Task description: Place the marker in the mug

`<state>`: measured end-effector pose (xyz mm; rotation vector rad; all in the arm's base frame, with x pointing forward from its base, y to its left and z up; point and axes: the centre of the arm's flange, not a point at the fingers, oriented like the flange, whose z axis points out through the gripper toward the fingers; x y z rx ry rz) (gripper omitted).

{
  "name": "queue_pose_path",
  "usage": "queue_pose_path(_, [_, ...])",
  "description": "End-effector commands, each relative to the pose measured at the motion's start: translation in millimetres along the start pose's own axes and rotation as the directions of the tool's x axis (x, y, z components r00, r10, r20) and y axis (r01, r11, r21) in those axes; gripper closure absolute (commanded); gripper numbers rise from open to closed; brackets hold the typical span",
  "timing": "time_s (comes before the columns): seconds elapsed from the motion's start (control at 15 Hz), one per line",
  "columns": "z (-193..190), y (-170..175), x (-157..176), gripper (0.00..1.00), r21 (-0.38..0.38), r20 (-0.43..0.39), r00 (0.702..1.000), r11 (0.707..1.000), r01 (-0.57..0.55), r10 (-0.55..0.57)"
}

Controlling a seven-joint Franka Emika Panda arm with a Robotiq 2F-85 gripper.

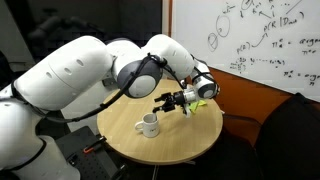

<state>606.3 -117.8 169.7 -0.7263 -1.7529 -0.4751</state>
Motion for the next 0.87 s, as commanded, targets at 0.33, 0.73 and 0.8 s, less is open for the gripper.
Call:
queue_pose_path(0.33, [-6.5, -5.1, 95.5, 0.00, -0.031, -0.036, 0.999, 0.999, -0.026, 0.025])
queue_pose_path(0.73, [1.7, -3.9, 124.1, 0.00, -0.021, -0.027, 0.998, 0.998, -0.058, 0.057])
queue_pose_path(0.8, [3.7, -4.9, 124.4, 0.00, -0.008, -0.017, 0.998, 0.998, -0.061, 0.061])
